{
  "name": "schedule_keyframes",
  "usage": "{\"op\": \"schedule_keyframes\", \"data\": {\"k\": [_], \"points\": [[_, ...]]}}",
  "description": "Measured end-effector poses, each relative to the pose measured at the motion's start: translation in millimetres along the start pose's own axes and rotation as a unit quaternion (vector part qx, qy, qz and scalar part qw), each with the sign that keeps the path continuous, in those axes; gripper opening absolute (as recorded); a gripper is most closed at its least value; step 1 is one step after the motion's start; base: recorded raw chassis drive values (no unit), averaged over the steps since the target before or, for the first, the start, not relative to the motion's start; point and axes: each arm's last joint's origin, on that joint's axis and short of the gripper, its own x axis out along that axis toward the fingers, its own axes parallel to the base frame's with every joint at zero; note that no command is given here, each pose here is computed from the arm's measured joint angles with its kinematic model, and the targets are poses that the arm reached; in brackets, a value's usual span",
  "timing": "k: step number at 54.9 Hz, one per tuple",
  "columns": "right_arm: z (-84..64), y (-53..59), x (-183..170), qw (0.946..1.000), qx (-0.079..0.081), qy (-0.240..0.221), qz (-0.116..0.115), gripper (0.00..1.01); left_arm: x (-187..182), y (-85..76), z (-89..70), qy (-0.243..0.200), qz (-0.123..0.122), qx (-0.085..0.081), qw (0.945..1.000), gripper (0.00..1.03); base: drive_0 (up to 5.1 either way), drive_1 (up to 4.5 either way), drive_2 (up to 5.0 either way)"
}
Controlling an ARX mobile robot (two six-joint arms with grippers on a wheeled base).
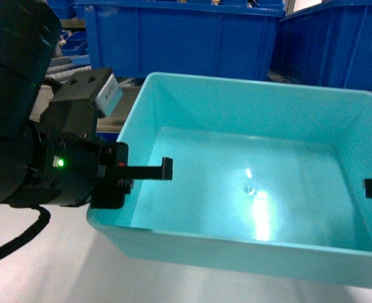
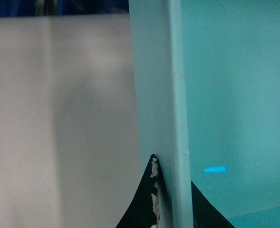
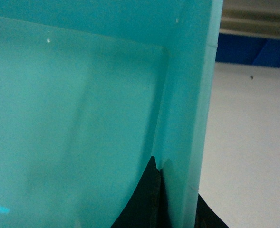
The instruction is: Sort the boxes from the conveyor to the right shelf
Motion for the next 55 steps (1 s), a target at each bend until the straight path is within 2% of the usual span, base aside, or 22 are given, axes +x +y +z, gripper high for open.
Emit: {"op": "schedule_keyframes", "data": {"k": [5,10,27,55], "points": [[13.9,-0.1,-13.1,0.9992,-0.001,-0.041,0.000,0.02,-13.3,-1.4,7.5,-0.029,-0.006,-0.005,0.9996,0.02,0.0,0.00,0.0],[20.0,-0.1,-19.7,0.9982,-0.003,-0.060,-0.002,0.02,-18.4,-2.2,11.8,-0.043,-0.009,-0.006,0.9990,0.02,0.0,0.00,0.0],[14.7,-0.1,-17.7,0.9988,-0.004,-0.048,-0.003,0.02,-16.8,-1.6,8.9,-0.034,-0.007,-0.006,0.9994,0.02,0.0,0.00,0.0],[13.3,-1.6,-17.2,0.9990,-0.002,-0.044,-0.004,0.02,-16.4,-2.7,8.1,-0.033,-0.008,-0.006,0.9994,0.02,-4.0,-0.77,4.5]]}}
